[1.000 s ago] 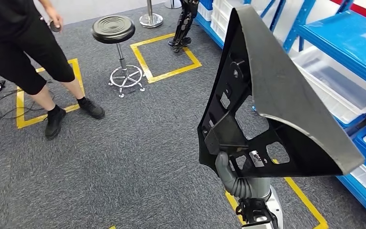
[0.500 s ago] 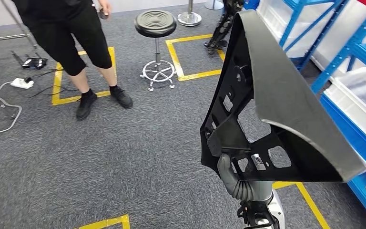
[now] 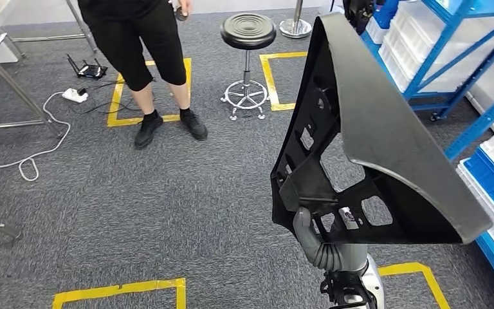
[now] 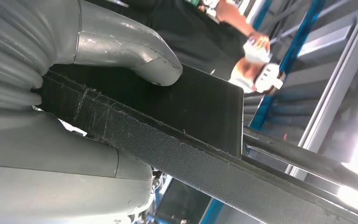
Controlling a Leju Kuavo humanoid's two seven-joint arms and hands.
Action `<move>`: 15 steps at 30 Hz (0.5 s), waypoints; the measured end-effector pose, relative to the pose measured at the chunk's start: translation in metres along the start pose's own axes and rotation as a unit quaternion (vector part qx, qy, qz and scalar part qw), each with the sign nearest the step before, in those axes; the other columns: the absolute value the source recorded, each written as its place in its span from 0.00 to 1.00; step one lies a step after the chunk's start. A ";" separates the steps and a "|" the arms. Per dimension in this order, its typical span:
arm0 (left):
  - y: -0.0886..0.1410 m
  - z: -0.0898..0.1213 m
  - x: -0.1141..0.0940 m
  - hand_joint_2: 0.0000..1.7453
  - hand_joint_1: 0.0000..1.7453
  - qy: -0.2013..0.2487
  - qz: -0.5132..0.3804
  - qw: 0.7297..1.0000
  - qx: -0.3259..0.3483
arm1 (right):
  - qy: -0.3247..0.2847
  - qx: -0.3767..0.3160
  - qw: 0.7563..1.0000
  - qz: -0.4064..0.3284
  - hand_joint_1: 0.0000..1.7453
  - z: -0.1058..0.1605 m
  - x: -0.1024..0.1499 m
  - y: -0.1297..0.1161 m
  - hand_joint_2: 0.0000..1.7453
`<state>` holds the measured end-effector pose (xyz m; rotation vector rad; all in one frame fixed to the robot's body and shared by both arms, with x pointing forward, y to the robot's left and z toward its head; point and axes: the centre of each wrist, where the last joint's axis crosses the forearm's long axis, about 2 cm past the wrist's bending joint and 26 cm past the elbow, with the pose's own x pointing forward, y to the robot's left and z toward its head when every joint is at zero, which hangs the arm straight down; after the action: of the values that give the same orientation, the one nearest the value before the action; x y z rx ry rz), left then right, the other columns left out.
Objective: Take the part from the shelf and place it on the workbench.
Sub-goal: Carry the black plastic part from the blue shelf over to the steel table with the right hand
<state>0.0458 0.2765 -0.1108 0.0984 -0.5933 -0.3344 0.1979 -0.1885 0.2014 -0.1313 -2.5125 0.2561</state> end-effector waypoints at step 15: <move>0.003 -0.003 0.005 1.00 0.00 -0.006 -0.001 1.000 0.003 | -0.005 0.000 1.000 0.007 1.00 -0.002 0.000 -0.001 1.00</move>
<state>0.0516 0.2773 -0.1101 0.1025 -0.6057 -0.3352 0.1990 -0.1891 0.2033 -0.1476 -2.5216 0.2636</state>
